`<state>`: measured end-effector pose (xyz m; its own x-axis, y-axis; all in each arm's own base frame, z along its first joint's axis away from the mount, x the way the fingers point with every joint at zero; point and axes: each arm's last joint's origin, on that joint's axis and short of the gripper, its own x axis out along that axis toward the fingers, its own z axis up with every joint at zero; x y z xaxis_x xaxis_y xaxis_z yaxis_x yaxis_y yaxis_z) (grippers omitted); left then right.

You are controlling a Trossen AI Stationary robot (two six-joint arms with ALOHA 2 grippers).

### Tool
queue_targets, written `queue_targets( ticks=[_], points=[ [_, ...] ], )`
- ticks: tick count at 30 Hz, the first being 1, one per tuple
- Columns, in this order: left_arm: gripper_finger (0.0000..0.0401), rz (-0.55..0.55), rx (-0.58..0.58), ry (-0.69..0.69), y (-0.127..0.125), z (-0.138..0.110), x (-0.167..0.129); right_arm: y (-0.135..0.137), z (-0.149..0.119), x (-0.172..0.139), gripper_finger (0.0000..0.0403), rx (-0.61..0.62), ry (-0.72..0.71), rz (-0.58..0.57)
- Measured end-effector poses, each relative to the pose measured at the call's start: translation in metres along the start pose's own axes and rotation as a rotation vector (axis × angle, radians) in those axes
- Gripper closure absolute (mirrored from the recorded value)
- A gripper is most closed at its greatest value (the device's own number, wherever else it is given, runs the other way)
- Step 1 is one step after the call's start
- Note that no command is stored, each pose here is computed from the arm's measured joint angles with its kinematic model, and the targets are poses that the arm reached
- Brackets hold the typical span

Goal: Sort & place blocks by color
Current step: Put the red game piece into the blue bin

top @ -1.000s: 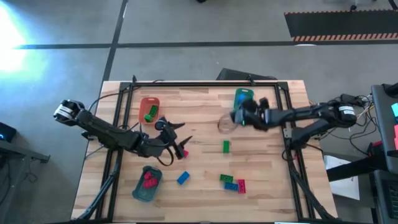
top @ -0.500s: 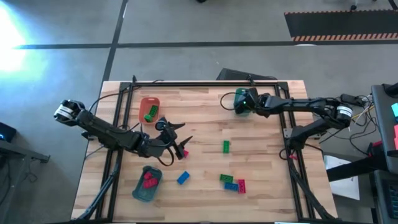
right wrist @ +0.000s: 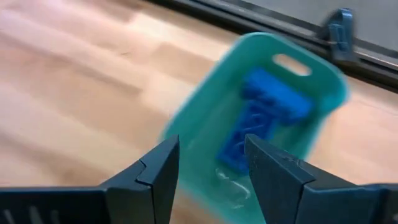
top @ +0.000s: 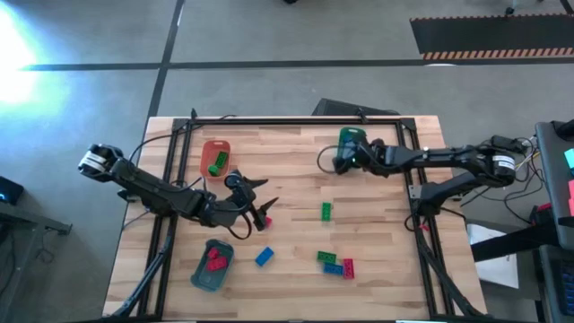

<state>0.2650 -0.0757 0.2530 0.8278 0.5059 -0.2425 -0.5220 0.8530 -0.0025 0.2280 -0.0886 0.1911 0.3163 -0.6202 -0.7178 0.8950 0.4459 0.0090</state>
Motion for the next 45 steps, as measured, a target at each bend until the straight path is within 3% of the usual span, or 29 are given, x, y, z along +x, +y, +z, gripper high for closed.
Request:
queue_targets(
  ticks=[6,12,14,19,23,31,37,45],
  points=[
    [0.0123,-0.023,-0.023,0.057,-0.007,-0.015,0.010,0.026,-0.016,-0.024,0.0234,-0.073,-0.029,0.129],
    [0.0123,-0.210,0.012,0.254,-0.019,-0.039,0.026,0.046,-0.032,-0.042,0.0234,-0.140,-0.047,0.238],
    [0.0123,-0.169,-0.014,0.360,-0.018,-0.046,0.030,0.050,-0.036,-0.046,0.0234,-0.154,-0.046,0.260],
    [0.0129,0.097,-0.147,0.630,-0.014,-0.063,0.043,0.054,-0.042,-0.053,0.0234,-0.147,-0.052,0.281],
    [0.0146,0.193,-0.208,0.770,-0.024,-0.064,0.055,0.055,-0.043,-0.054,0.0234,-0.145,-0.079,0.260],
    [0.0161,0.126,-0.192,0.867,-0.043,-0.063,0.071,0.055,-0.043,-0.054,0.0234,-0.143,-0.085,0.258],
    [0.0161,0.193,-0.238,0.897,-0.038,-0.069,0.066,0.055,-0.043,-0.054,0.0234,-0.148,-0.082,0.256],
    [0.0161,0.199,-0.237,0.889,-0.041,-0.081,0.073,0.055,-0.043,-0.054,0.0234,-0.151,-0.080,0.254]
  ],
)
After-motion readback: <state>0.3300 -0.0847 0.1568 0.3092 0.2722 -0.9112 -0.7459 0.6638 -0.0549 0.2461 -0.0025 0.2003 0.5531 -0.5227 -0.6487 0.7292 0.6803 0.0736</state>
